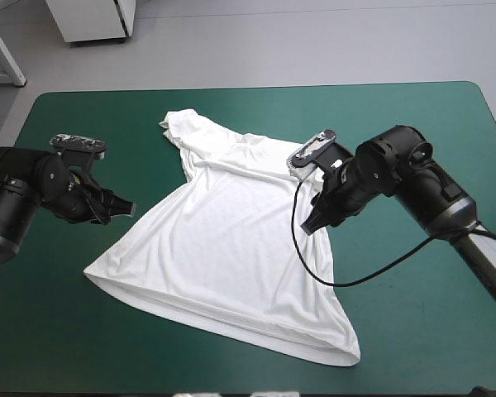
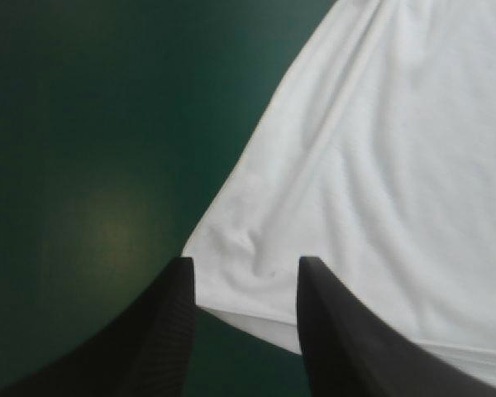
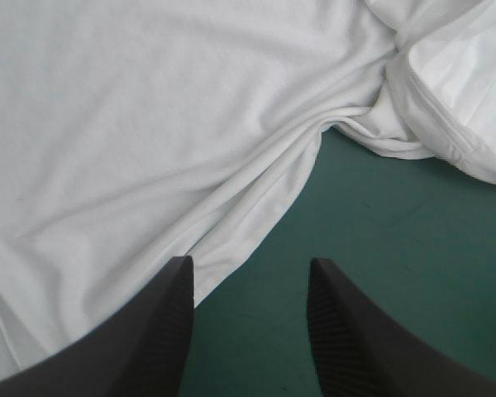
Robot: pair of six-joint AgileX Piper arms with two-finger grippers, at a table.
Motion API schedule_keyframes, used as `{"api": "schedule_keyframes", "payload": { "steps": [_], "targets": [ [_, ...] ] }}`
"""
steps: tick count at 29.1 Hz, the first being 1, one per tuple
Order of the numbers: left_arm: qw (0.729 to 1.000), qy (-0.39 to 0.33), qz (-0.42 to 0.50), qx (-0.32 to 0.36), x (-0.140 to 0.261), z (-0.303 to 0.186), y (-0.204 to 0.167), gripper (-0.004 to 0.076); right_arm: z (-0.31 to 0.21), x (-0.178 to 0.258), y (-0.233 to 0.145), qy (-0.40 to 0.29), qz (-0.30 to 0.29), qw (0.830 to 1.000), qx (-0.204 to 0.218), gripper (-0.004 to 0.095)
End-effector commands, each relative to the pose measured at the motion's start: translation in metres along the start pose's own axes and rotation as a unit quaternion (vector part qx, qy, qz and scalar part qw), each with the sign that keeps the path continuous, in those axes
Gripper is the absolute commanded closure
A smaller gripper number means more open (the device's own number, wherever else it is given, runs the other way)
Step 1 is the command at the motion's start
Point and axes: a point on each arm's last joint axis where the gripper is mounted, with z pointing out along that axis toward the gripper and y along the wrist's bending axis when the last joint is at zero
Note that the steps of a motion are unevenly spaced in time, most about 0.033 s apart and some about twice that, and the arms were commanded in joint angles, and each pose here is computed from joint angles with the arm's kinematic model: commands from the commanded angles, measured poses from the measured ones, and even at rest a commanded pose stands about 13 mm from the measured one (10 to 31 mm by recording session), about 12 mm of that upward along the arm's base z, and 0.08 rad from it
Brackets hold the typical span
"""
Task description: Fold the cloth
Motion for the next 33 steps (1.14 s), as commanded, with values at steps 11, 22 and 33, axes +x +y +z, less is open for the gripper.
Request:
{"api": "schedule_keyframes", "payload": {
  "steps": [11, 22, 33],
  "targets": [
    [0.992, 0.118, -0.030, -0.025, 0.038, 0.050, 0.026, 0.0355, -0.021, -0.003, 0.010, -0.038, -0.014, 0.999, -0.022, 0.0460],
    [0.986, 0.153, -0.068, 0.003, 0.029, 0.102, 0.050, 0.0355, -0.021, -0.003, 0.010, -0.038, -0.012, 0.999, -0.022, 0.0439],
    [0.978, 0.193, -0.075, 0.026, 0.028, 0.140, 0.055, 0.0355, -0.021, -0.003, 0.010, -0.039, -0.012, 0.999, -0.021, 0.0439]
  ]
}}
